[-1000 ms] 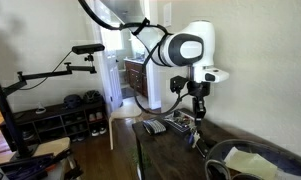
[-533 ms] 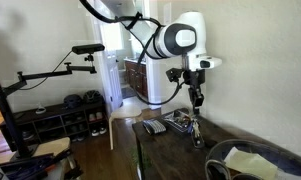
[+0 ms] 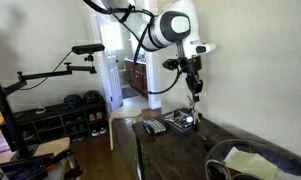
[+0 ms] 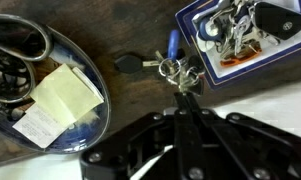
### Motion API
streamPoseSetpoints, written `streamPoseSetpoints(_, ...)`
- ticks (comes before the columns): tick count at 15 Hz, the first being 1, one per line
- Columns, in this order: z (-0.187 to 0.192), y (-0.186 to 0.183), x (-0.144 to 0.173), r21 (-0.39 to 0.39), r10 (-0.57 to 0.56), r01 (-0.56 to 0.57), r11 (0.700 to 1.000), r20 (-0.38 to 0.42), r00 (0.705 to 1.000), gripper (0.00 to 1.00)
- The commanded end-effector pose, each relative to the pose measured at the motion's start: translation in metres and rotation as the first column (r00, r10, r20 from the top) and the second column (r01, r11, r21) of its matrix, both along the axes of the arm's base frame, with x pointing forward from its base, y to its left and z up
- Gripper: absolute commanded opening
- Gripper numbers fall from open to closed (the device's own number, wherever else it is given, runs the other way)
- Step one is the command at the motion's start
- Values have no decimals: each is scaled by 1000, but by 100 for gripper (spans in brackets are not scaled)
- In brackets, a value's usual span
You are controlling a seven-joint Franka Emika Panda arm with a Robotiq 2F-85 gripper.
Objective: Put the keys in the blue/white plate
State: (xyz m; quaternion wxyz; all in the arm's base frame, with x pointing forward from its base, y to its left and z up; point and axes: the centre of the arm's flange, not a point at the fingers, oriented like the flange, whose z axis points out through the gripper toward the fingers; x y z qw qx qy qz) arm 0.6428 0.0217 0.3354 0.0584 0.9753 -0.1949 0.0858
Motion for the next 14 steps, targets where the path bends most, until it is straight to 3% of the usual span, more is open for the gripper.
streamPoseSetpoints(1,29,20,-11,-34,25,-24,999,32,999,2)
streamPoseSetpoints(8,46,56,-11,-39,119,-117,992,53,991,2)
streamPoseSetpoints(14,45,70,-15,1,148,-148,989,2,989,2)
